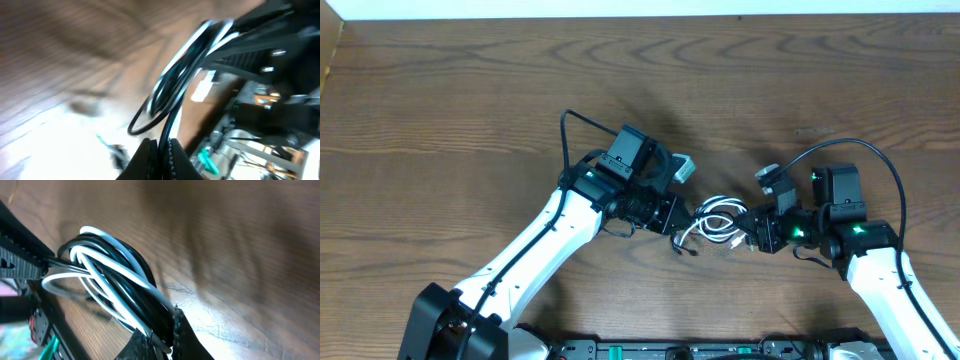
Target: Untangle cables
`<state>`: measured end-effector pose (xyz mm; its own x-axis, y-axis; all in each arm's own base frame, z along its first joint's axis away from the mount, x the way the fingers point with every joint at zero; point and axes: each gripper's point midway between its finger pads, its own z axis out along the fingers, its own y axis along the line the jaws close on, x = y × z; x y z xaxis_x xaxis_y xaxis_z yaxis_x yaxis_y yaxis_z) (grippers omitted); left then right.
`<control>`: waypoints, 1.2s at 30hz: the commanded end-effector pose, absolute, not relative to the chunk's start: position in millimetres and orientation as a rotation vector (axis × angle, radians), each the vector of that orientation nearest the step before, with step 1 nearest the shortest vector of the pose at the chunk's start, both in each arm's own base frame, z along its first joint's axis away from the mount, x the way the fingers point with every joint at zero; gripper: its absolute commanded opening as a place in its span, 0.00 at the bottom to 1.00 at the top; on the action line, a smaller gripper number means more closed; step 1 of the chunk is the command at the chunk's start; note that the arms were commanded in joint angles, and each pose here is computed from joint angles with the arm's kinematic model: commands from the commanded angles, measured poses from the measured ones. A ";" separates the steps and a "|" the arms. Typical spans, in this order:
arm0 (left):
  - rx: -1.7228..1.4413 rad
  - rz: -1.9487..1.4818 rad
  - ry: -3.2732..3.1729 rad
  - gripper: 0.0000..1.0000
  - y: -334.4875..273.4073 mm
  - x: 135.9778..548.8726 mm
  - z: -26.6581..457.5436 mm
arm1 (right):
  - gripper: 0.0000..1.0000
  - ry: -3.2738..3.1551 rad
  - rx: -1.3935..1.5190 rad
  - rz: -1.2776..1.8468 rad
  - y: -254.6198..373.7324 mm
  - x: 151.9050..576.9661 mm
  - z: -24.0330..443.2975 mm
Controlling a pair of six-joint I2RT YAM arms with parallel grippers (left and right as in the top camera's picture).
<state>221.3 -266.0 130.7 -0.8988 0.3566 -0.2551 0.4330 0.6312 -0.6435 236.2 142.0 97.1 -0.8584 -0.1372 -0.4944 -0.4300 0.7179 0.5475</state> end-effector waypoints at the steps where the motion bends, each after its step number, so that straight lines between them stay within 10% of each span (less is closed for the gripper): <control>1: 0.628 -0.933 2.748 0.07 -249.9 238.6 123.8 | 0.01 2.560 -0.246 0.908 134.4 245.7 97.4; 18: 0.818 -1.659 2.331 0.08 -313.0 220.1 208.9 | 0.01 2.549 -0.195 1.078 148.5 238.4 108.2; 25: 0.810 -1.712 2.282 0.61 -324.6 220.4 222.3 | 0.01 2.528 -0.217 1.138 154.0 235.6 113.5; 36: 0.763 -1.614 2.408 0.65 -311.8 220.0 199.8 | 0.01 2.483 -0.235 1.100 153.0 246.4 117.2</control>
